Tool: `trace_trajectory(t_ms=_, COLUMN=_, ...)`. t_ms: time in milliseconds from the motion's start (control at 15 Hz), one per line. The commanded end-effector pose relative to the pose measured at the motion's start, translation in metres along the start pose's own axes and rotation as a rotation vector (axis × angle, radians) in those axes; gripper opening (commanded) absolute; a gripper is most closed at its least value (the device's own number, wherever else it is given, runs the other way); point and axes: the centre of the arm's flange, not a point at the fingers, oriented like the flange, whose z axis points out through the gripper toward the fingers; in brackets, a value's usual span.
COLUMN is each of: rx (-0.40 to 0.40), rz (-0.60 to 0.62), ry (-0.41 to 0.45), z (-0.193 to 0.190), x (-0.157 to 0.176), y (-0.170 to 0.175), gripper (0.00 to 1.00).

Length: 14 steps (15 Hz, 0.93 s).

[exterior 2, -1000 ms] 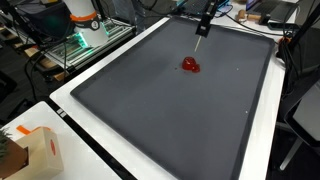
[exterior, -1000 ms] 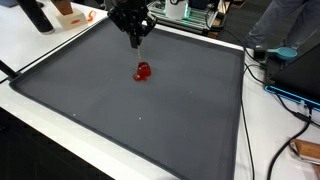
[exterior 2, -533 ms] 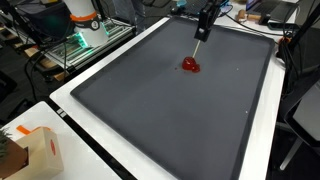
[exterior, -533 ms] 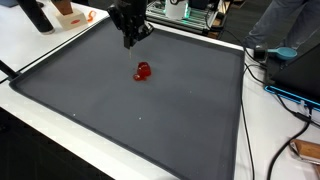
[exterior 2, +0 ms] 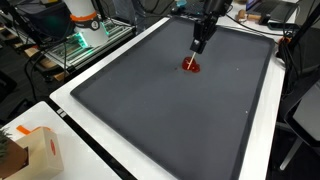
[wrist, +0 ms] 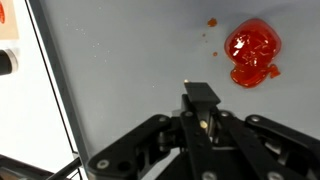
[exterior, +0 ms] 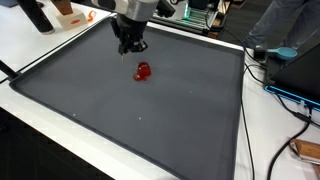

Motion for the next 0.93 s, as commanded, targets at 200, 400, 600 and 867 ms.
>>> trace_trajectory(t_ms=200, rx=-0.156, rz=0.118, ry=0.062, z=0.041, x=0.003, y=-0.019, gripper=0.03)
trace_trajectory(t_ms=400, rx=-0.193, rz=0.140, ry=0.073, z=0.055, x=0.004, y=-0.027, gripper=0.03)
trace_trajectory(t_ms=600, rx=-0.219, rz=0.148, ry=0.078, z=0.064, x=0.004, y=-0.033, gripper=0.03)
trace_trajectory(t_ms=867, rx=-0.224, rz=0.139, ry=0.074, z=0.071, x=0.003, y=-0.040, gripper=0.03)
